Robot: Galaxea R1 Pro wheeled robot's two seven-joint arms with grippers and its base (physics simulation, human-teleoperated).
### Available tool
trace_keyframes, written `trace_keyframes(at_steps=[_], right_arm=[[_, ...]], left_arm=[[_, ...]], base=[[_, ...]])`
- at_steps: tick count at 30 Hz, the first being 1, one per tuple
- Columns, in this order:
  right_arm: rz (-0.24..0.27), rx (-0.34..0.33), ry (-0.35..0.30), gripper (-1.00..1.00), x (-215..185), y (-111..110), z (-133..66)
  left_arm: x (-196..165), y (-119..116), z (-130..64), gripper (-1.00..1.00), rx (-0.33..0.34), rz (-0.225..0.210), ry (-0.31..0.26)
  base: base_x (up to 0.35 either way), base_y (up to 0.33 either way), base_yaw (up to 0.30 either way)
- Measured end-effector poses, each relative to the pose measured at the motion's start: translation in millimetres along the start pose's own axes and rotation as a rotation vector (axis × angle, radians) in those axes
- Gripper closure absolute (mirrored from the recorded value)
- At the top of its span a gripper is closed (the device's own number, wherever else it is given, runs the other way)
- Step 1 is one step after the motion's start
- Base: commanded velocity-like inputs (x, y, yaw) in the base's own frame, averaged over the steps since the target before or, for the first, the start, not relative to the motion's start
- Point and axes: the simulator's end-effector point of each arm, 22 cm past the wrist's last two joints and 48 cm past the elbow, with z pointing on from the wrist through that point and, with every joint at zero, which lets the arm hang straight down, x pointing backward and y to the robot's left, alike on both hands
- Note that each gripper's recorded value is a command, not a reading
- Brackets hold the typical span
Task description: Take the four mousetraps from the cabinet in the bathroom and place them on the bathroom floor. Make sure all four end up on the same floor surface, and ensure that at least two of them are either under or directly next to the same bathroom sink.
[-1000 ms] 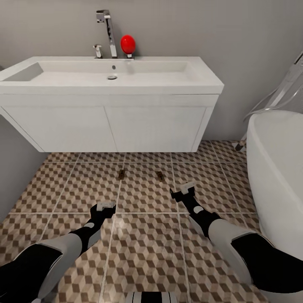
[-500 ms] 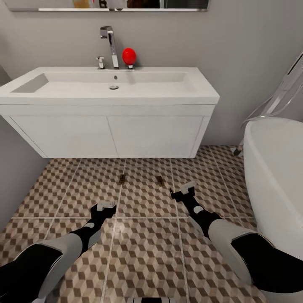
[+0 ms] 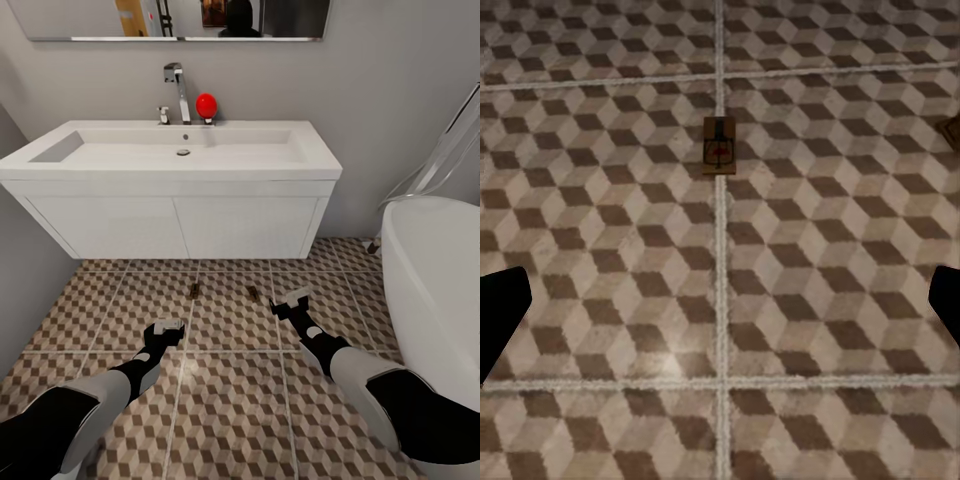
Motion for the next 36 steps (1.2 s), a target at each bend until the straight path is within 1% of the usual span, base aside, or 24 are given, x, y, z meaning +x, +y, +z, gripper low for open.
trace_keyframes(at_steps=[14,36], right_arm=[[-0.002,0.005,-0.015,-1.0,-37.3,-8.9,-11.8],[-0.002,0.005,-0.016,-1.0,-77.1,-17.7,-27.3]], left_arm=[[-34.6,2.3,-17.7,-1.0,-0.001,-0.001,-0.016],[-71.0,3.7,-41.1,-1.0,0.001,-0.001,-0.015]], base=[[0.0,0.0,0.0],[0.0,0.0,0.0]])
